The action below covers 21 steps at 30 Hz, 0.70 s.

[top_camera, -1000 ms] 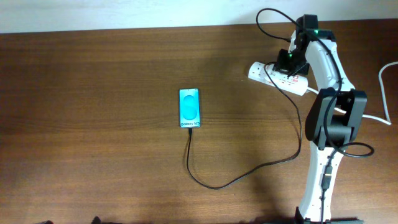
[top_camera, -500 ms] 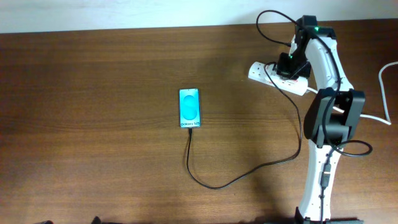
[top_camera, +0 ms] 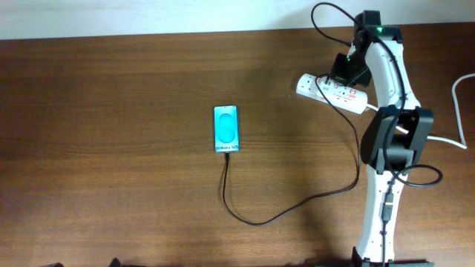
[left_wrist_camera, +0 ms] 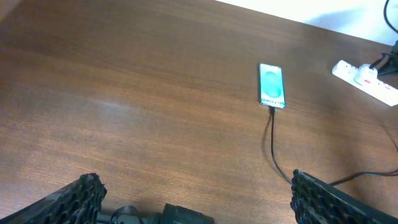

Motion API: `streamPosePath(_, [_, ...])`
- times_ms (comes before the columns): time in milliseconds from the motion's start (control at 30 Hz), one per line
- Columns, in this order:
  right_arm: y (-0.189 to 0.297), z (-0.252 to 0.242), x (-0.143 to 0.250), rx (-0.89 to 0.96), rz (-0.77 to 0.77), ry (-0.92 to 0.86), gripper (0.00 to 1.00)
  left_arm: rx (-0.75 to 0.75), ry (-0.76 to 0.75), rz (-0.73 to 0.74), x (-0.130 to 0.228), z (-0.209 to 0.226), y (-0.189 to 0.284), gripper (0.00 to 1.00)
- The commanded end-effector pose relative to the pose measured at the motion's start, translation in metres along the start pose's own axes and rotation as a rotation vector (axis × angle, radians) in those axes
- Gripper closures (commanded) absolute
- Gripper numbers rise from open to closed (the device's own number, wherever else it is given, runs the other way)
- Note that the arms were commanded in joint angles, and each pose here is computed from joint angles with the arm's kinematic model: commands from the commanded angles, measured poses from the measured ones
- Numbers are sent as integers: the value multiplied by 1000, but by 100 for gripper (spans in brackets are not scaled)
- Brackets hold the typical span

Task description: Plug charger to phone and switch on socket

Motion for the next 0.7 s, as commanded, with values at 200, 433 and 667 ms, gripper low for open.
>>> streamPosePath(200, [-21, 10, 2, -26, 24, 4, 96, -11, 14, -1, 0, 2, 0, 1])
streamPosePath(433, [-9, 10, -5, -34, 2, 1, 96, -11, 14, -1, 0, 2, 0, 1])
streamPosePath(667, [-25, 9, 13, -8, 64, 37, 96, -11, 14, -1, 0, 2, 0, 1])
Point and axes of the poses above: each gripper's point midway between its finger pads, its own y axis back along the fingers, its own z axis along the line the jaws close on, x = y × z, the point moved 3 cm from there along y, back along the fingers, and after that the axes turned 5 degrees about -y, right-handed, at the moved point
